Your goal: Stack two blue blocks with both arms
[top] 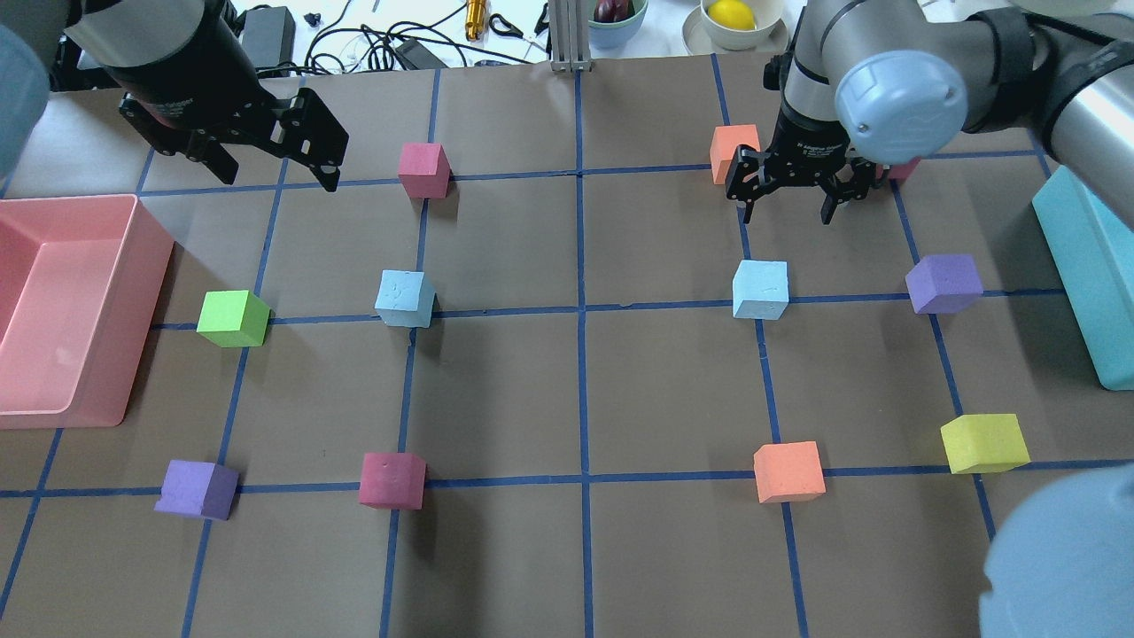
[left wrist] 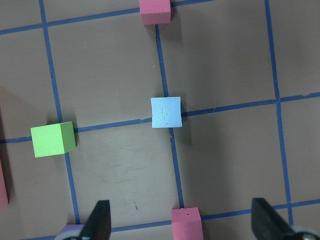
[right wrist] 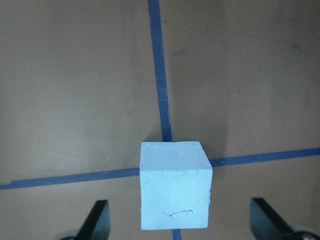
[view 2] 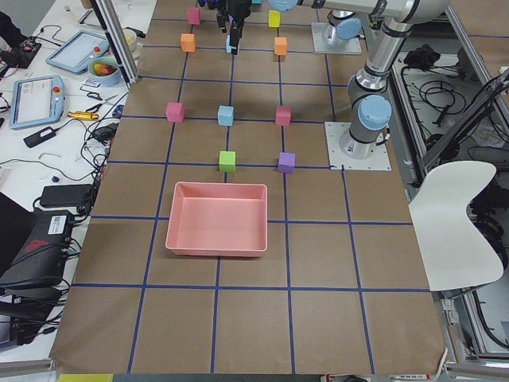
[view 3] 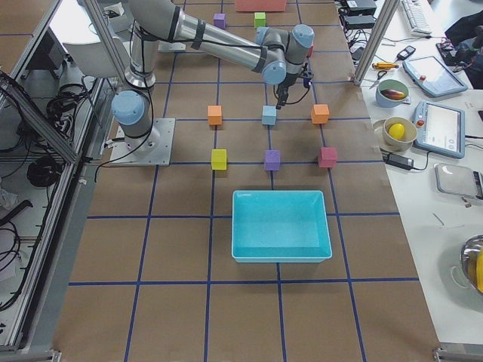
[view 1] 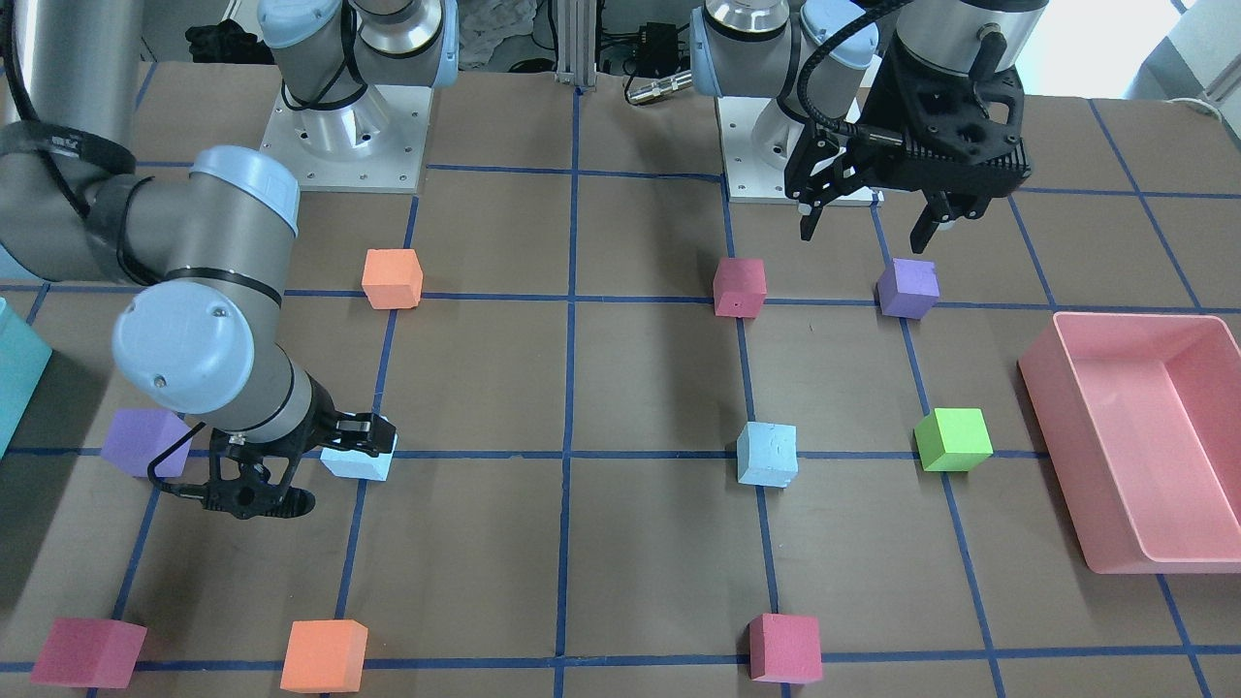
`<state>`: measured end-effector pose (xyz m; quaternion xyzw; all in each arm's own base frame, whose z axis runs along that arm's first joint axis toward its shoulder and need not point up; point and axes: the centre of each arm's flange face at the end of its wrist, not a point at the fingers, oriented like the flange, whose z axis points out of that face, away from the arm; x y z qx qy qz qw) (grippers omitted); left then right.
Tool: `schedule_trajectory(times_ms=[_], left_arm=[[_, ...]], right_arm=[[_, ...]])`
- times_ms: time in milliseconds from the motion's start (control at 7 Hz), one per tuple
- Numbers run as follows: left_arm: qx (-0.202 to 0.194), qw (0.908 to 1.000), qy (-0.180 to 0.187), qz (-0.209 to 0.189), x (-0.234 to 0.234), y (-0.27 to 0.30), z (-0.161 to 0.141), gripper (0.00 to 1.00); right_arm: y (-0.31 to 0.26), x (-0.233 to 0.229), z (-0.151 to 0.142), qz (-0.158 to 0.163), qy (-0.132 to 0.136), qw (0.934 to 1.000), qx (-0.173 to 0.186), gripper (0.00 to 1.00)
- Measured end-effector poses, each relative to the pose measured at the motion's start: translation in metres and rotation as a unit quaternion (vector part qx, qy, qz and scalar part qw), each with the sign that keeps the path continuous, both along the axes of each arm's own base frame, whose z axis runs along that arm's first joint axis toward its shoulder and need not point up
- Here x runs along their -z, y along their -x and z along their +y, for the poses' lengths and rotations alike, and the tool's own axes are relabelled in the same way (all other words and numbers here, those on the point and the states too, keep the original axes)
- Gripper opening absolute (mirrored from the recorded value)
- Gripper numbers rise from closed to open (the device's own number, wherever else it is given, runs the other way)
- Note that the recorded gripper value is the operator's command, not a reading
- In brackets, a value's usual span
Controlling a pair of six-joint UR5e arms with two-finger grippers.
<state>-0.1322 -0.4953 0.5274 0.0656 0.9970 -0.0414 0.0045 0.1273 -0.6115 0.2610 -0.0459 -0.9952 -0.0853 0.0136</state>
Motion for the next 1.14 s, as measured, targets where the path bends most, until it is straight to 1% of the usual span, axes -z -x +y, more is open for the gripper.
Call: schedule_trajectory(times_ms=[286,429,571,714,1000,1143], left_arm=[[0.000,0.9998,-0.021,-0.004,0.030,-0.001,-0.015,1.00],[0.000,0.9993,-0.036,-0.005,0.061,-0.001,-0.028,1.00],[0.000,0.9991,-0.043,-0.004,0.098,-0.001,-0.041,1.00],[0.002,0.9989,-0.047,-0.004,0.135,0.000,-0.047,1.00],[0.005,0.9993,-0.037,-0.006,0.200,0.000,-0.052,1.00],[0.005,0.9995,-0.029,-0.006,0.225,0.000,-0.057,1.00]], right_arm=[[0.000,0.036,0.013,0.000,-0.016,0.9999,0.000,1.00],[0.000,0.048,0.016,0.000,-0.015,0.9999,0.001,0.60],[0.001,0.057,0.016,0.000,-0.006,1.0000,0.003,0.12],[0.002,0.061,0.014,0.001,0.002,1.0000,0.007,0.00],[0.003,0.050,0.006,0.003,0.019,0.9998,0.009,0.00],[-0.001,0.033,-0.001,0.003,0.033,0.9994,0.007,0.00]])
